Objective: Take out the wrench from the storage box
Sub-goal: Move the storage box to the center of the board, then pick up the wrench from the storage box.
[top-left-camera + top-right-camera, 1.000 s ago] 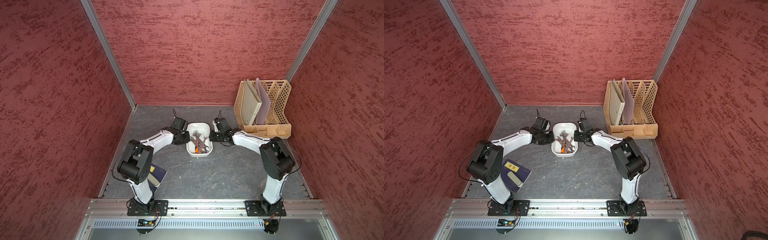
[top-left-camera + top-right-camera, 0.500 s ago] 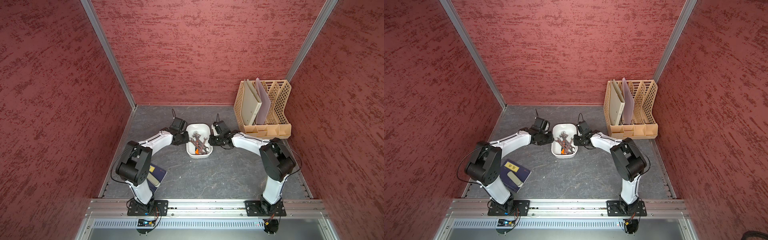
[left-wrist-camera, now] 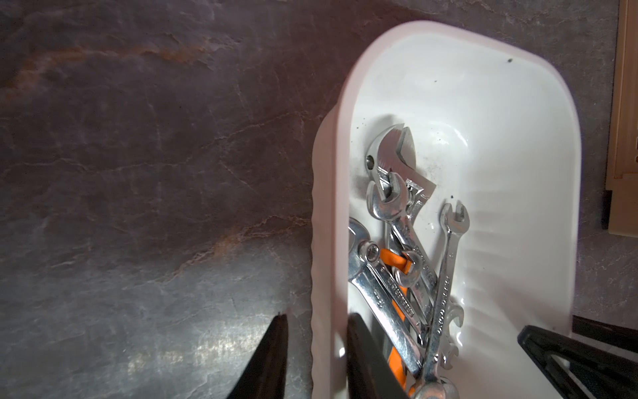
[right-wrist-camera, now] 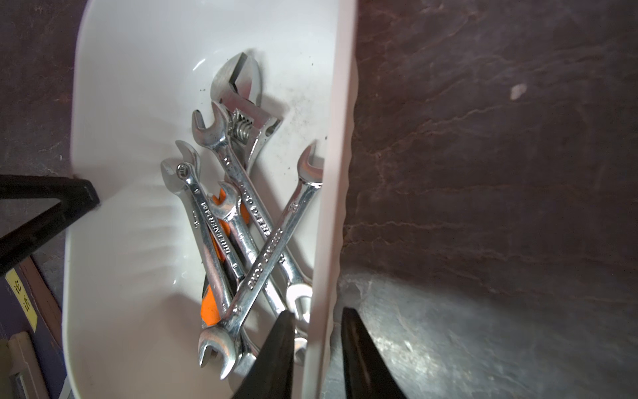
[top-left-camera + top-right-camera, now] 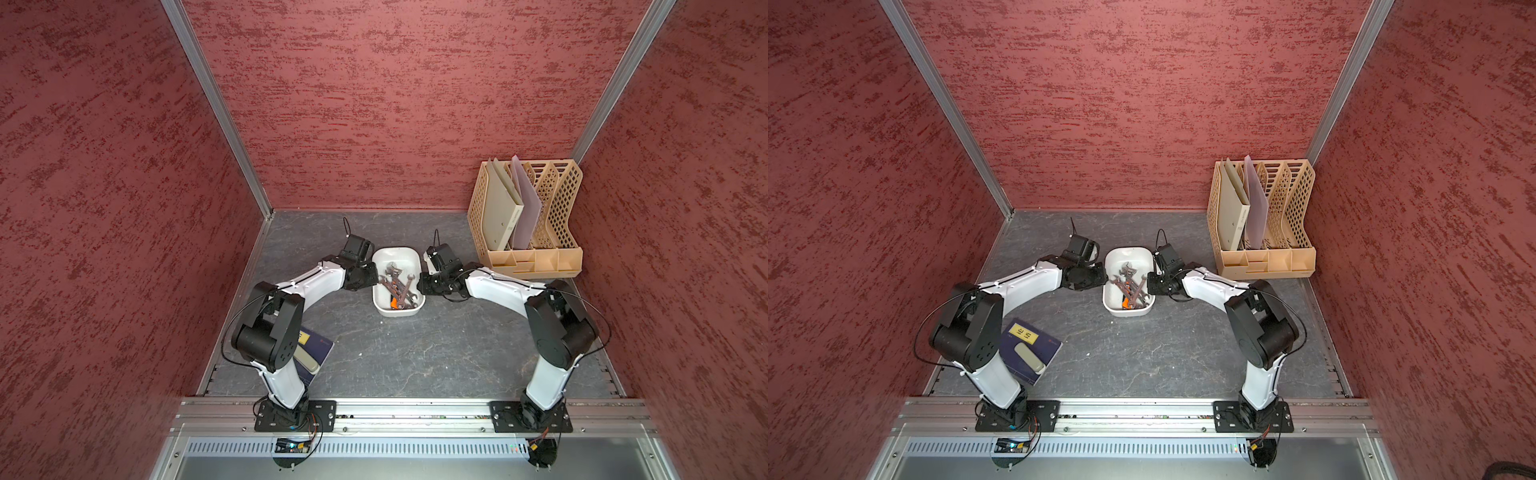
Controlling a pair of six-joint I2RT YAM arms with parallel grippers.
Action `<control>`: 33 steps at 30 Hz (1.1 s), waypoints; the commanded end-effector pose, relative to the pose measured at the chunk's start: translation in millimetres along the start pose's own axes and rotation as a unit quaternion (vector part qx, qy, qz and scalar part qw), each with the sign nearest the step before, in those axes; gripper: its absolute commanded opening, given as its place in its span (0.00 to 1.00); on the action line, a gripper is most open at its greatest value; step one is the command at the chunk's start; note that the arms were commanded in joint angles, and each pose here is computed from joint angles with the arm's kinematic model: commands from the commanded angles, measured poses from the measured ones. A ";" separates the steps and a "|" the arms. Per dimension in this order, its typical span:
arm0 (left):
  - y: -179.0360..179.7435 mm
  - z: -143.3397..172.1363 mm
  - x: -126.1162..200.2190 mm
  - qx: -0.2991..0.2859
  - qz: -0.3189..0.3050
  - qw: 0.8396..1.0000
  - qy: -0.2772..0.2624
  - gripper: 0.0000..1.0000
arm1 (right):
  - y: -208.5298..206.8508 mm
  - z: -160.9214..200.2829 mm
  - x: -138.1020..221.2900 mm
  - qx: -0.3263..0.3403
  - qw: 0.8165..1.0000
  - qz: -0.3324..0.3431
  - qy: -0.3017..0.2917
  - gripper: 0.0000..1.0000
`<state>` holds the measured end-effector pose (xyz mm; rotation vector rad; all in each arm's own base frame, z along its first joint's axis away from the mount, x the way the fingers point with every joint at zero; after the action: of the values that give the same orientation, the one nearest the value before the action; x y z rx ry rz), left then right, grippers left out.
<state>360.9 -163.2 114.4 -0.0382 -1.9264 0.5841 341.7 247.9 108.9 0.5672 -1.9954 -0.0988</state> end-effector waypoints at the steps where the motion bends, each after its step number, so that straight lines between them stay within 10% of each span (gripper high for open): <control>1: -4.1 -6.5 9.7 -0.003 0.008 1.000 -0.020 0.33 | 6.3 4.4 8.4 0.000 1.000 -0.003 0.002 0.29; 33: -0.9 -18.8 49.3 0.009 0.011 0.998 -0.055 0.40 | 14.2 5.3 41.6 0.045 0.998 0.042 -0.003 0.37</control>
<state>359.9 -149.8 149.5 -0.0274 -2.0093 0.6195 321.0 251.1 120.9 0.5611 -1.9792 -0.0624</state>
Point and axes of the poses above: each gripper's point midway between its finger pads, its own x axis back along the fingers, its own y axis along the line the jaws close on, z = x × y, the point moved 5 cm from there along x, back along the fingers, and after that the axes turned 11 degrees about x, right-handed, at the moved point
